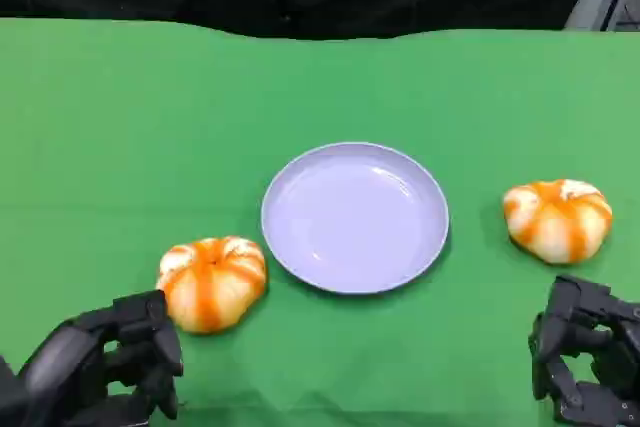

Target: Grasp the bread from the table and place it into the plate.

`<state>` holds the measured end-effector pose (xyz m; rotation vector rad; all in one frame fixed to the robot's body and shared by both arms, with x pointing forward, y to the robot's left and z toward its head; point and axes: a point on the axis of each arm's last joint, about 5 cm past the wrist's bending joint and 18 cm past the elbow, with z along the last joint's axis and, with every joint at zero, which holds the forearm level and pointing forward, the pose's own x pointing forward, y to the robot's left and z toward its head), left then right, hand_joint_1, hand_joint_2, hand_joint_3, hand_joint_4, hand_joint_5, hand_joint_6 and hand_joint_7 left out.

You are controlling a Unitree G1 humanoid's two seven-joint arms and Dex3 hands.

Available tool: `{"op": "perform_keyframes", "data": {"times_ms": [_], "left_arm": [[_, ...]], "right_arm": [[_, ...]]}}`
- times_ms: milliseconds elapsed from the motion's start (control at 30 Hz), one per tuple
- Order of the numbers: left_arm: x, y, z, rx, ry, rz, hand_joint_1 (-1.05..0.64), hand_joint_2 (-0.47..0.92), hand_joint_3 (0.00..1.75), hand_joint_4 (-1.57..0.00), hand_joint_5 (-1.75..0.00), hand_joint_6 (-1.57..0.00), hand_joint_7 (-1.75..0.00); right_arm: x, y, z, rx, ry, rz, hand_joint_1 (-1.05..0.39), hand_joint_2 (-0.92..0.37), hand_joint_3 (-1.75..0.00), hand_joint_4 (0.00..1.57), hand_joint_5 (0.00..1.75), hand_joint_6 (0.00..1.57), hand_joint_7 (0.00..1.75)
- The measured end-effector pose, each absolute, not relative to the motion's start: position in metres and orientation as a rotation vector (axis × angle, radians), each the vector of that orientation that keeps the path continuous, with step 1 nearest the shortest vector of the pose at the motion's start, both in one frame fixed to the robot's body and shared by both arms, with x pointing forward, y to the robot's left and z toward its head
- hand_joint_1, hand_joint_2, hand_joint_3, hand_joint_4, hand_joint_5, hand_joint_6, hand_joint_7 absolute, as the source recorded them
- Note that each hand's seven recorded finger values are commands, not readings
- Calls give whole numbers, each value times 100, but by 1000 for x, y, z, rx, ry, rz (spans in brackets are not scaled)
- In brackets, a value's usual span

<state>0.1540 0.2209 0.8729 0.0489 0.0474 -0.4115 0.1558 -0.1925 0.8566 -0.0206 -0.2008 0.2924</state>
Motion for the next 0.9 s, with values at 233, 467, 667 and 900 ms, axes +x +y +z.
{"op": "perform_keyframes", "data": {"times_ms": [233,467,667,900], "left_arm": [[154,221,873,51,48,-409,11,65,116,-70,-174,-70,-157],[154,221,873,54,50,-410,11,67,113,-71,-175,-70,-156],[154,220,873,54,51,-413,12,67,111,-71,-173,-70,-153],[154,220,873,54,51,-410,-36,80,67,-31,-84,-43,-73]], "right_arm": [[156,-193,856,-20,-201,298,-10,-58,-119,84,175,74,161],[156,-193,856,-20,-201,301,-12,-56,-118,84,175,74,161],[156,-193,856,-22,-202,294,-12,-57,-118,84,175,74,162],[156,-192,856,-22,-202,293,-12,-57,-117,84,175,74,163]]}}
